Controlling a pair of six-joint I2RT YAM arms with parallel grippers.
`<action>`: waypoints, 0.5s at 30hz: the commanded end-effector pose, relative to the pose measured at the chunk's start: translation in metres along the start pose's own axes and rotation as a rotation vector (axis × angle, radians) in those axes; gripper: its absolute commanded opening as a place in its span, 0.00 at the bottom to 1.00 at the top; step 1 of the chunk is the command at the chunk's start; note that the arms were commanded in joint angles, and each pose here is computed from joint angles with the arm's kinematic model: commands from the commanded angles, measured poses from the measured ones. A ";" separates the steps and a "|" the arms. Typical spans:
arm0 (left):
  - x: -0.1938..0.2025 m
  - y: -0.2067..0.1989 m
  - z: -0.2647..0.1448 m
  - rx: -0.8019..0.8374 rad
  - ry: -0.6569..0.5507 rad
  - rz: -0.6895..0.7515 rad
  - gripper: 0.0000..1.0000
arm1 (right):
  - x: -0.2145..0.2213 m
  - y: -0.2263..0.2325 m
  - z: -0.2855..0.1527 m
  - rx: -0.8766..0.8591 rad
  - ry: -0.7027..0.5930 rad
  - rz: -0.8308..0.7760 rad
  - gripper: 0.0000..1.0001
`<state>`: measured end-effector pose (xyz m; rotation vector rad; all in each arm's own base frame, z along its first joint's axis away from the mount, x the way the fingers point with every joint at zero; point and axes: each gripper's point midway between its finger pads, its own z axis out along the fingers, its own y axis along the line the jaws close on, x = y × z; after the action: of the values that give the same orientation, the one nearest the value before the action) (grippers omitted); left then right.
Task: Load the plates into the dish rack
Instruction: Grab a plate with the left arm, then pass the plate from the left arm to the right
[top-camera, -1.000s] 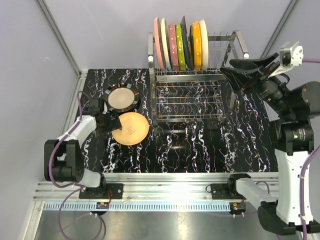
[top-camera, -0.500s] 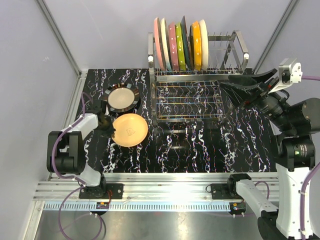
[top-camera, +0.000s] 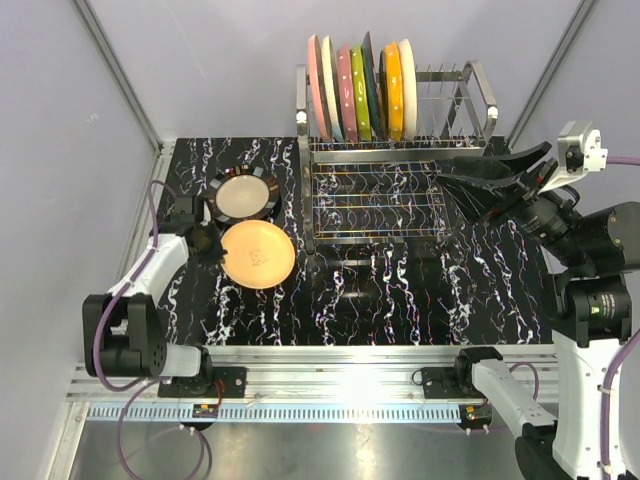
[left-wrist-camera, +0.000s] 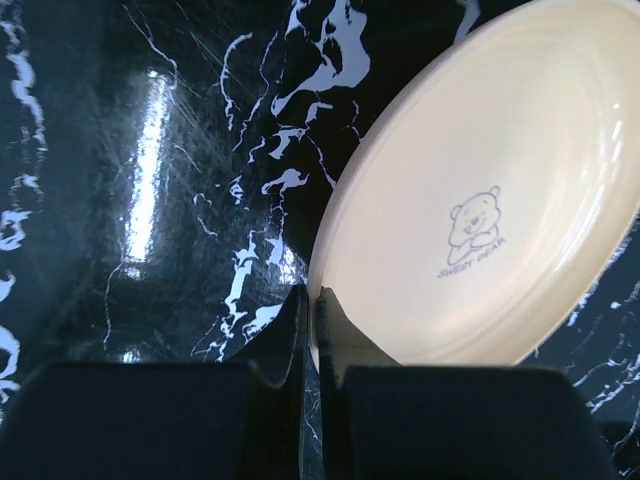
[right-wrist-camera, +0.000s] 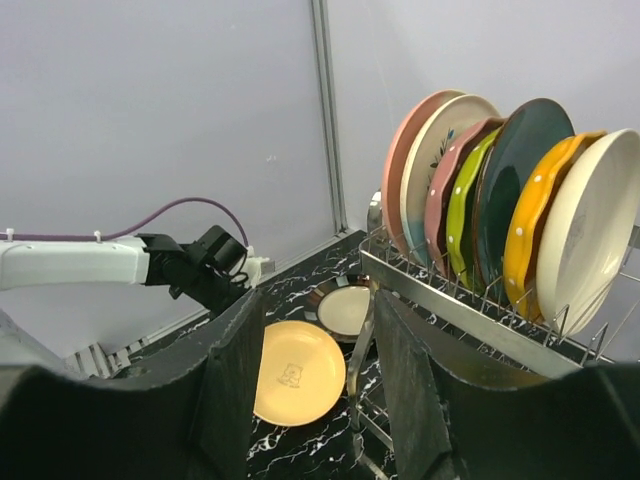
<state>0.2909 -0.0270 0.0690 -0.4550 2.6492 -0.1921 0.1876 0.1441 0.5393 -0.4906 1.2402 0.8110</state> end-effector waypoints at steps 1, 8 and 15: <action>-0.022 -0.008 -0.028 0.036 -0.122 -0.039 0.00 | -0.004 0.010 0.006 -0.079 -0.005 0.018 0.55; -0.054 -0.032 -0.101 0.160 -0.333 -0.102 0.00 | -0.011 0.001 0.027 -0.112 0.002 0.042 0.55; -0.070 -0.044 -0.171 0.246 -0.493 -0.136 0.00 | -0.003 -0.004 0.061 -0.141 0.054 0.041 0.57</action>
<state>0.2857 -0.0306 0.2124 -0.5176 2.2138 -0.3243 0.2294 0.1754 0.5444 -0.5621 1.2861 0.9508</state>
